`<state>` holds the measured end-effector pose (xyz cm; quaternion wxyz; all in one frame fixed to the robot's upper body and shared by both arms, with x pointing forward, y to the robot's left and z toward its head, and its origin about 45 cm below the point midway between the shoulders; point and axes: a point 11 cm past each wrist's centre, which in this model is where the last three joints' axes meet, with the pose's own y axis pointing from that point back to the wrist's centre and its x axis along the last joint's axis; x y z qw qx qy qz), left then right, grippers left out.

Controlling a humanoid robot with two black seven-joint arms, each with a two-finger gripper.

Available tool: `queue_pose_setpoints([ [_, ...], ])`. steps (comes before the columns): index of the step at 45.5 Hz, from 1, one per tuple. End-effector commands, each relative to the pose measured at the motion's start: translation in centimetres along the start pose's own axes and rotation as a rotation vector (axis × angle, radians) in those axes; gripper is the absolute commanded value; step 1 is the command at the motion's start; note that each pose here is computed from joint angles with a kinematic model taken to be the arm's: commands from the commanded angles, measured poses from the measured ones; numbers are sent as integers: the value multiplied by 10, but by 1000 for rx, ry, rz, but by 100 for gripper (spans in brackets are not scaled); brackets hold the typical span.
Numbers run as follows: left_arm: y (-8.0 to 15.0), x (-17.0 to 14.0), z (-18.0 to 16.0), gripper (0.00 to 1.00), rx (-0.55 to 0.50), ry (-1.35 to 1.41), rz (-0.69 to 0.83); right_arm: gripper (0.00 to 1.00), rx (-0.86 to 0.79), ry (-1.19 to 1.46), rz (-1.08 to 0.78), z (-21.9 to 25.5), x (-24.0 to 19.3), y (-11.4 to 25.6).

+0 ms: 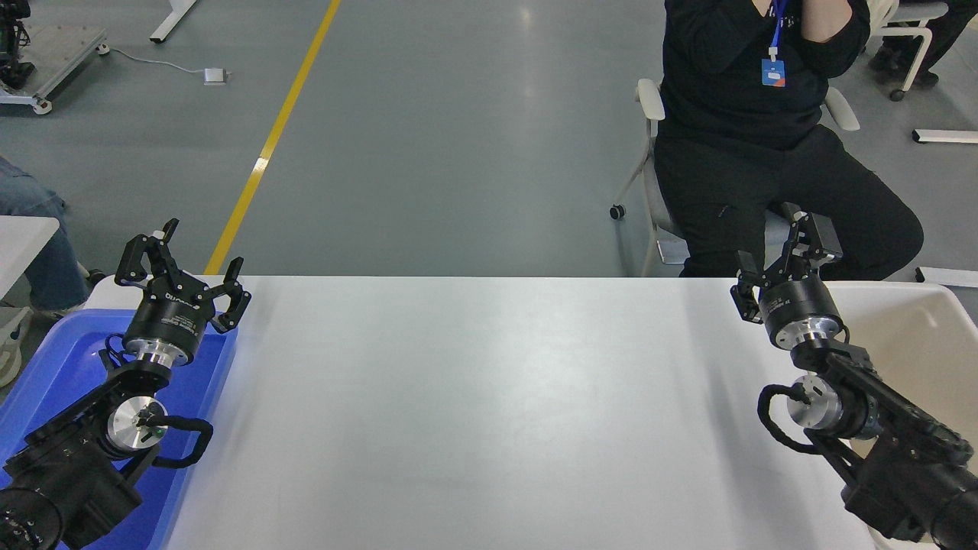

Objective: Clean the table surface

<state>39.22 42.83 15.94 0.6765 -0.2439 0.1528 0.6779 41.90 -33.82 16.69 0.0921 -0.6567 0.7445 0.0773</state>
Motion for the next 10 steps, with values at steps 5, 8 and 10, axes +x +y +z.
queue_pose_setpoints([
  [5,0,0,0,100,0,0,1,99,12,-16,-16,-2,-11,-4],
  [8,0,0,0,100,0,1,0,99,12,-15,-13,-2,-10,-4],
  [10,0,0,0,100,0,1,0,99,10,-11,-6,-1,-8,-4],
])
